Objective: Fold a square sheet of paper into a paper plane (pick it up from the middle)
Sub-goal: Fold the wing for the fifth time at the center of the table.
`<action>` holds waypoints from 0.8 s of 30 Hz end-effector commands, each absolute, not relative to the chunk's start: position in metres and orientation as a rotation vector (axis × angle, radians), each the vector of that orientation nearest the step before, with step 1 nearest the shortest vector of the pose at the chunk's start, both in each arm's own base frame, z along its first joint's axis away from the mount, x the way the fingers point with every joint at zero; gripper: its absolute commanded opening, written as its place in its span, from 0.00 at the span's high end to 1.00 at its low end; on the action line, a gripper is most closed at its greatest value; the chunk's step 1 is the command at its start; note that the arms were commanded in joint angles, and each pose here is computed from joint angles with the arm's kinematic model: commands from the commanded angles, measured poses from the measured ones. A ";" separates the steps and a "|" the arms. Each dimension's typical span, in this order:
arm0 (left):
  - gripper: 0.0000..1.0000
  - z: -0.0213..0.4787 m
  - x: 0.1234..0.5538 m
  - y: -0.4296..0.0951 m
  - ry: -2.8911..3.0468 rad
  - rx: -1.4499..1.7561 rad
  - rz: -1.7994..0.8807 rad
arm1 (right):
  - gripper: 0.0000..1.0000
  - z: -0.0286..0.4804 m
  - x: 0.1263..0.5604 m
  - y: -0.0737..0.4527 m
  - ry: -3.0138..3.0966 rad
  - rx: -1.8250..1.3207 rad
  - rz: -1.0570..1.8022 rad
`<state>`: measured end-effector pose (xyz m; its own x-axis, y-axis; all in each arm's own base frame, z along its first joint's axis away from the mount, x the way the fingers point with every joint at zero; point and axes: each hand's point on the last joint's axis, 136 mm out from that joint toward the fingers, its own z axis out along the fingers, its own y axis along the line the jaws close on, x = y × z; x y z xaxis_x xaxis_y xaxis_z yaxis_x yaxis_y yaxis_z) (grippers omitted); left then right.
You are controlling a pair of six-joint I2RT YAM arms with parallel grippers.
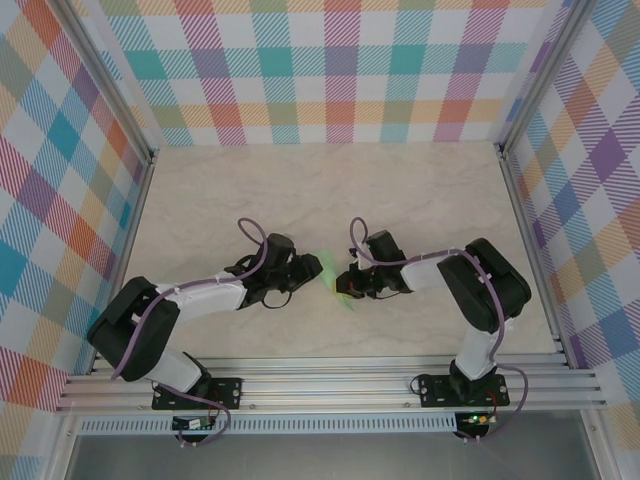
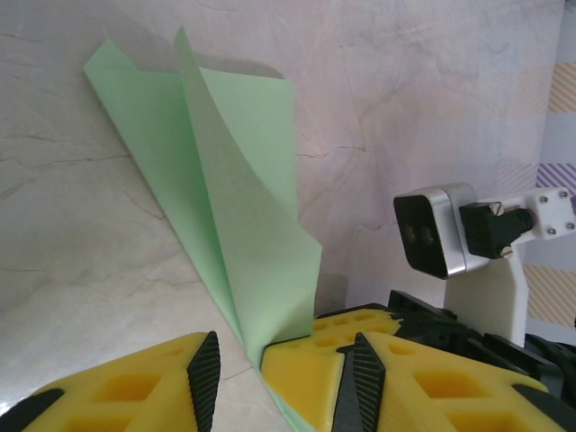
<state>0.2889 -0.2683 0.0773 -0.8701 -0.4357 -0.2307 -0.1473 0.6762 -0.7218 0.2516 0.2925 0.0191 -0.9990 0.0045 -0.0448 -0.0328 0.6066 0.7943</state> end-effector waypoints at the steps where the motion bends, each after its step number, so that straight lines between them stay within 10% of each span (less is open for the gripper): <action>1: 0.56 0.078 0.290 -0.280 2.475 -0.446 -1.117 | 1.00 0.014 0.245 0.289 2.817 0.057 1.441; 24: 0.54 0.078 0.300 -0.323 2.453 -0.289 -1.231 | 1.00 0.020 0.250 0.283 2.821 0.192 1.551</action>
<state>0.2925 -0.3083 0.0638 -0.9063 -0.3713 -0.2020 -0.0819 0.6231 -0.7779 0.2539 0.2847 0.0220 -0.9925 0.0689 0.1011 0.1223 0.5418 0.8316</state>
